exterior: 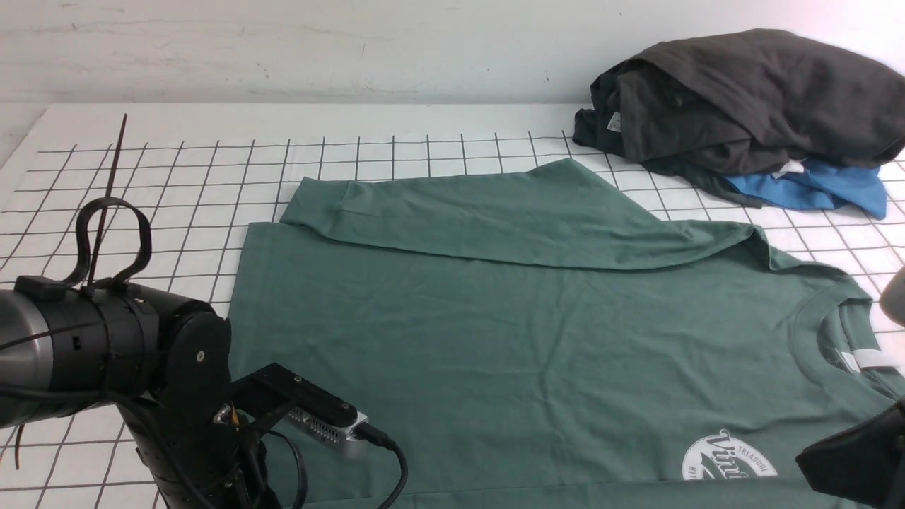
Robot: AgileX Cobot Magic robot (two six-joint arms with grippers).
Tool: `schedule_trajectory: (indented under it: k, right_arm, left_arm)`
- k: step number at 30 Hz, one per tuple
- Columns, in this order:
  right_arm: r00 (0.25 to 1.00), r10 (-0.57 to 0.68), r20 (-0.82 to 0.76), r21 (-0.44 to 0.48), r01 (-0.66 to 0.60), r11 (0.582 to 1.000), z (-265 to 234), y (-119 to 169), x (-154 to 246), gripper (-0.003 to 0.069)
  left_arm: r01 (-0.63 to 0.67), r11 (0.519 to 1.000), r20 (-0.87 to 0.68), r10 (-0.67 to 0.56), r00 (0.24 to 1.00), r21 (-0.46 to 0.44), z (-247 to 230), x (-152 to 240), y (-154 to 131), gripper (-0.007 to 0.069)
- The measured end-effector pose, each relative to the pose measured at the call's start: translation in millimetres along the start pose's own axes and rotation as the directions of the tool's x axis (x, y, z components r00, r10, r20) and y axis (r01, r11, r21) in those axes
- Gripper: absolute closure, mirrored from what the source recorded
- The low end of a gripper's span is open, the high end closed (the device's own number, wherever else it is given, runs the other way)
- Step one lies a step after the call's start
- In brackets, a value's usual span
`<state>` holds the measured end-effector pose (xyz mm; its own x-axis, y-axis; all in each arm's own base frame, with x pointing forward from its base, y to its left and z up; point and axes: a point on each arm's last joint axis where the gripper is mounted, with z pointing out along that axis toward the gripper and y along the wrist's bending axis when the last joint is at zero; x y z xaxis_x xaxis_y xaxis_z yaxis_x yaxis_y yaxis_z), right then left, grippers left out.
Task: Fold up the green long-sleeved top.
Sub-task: Use the left arm to clamp the cuff closest to it, then use the left arm to drag and place the cuff at the centered position on the left edge of the fabric
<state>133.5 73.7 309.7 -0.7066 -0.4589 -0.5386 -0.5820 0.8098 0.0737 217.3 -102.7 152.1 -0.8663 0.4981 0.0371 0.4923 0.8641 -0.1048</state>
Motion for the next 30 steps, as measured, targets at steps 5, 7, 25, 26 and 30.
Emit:
schedule_trajectory:
  k: [5, 7, 25, 26, 30]
  right_arm:
    - [1.000, 0.000, 0.000, 0.000, 0.000, 1.000, 0.0, 0.0, 0.0, 0.0674]
    - [1.000, 0.000, 0.000, 0.000, 0.000, 1.000, 0.0, 0.0, 0.0, 0.0674]
    - [1.000, -0.022, -0.010, 0.036, 0.023, 0.999, -0.1, -3.3, 0.9, 0.0674]
    - [1.000, -0.022, -0.010, 0.036, 0.023, 0.999, -0.1, -3.3, 0.9, 0.0674]
    - [1.000, -0.024, -0.014, 0.039, 0.024, 0.999, -0.1, -3.5, 1.1, 0.0674]
  left_arm:
    - [0.000, 1.000, 0.020, 0.000, 1.000, 0.003, -8.0, 2.6, -1.5, 0.0602]
    - [-0.003, 1.000, 0.046, 0.003, 0.999, 0.000, -15.6, 3.3, -2.4, 0.0601]
    - [-0.033, 0.983, 0.318, 0.091, 0.944, -0.183, -154.3, -60.4, 17.7, 0.0601]
    - [-0.026, 0.983, 0.314, 0.083, 0.946, -0.182, -152.8, -63.7, 21.0, 0.0601]
    - [0.018, 0.988, 0.275, 0.026, 0.961, -0.155, -136.4, -78.0, 39.0, 0.0601]
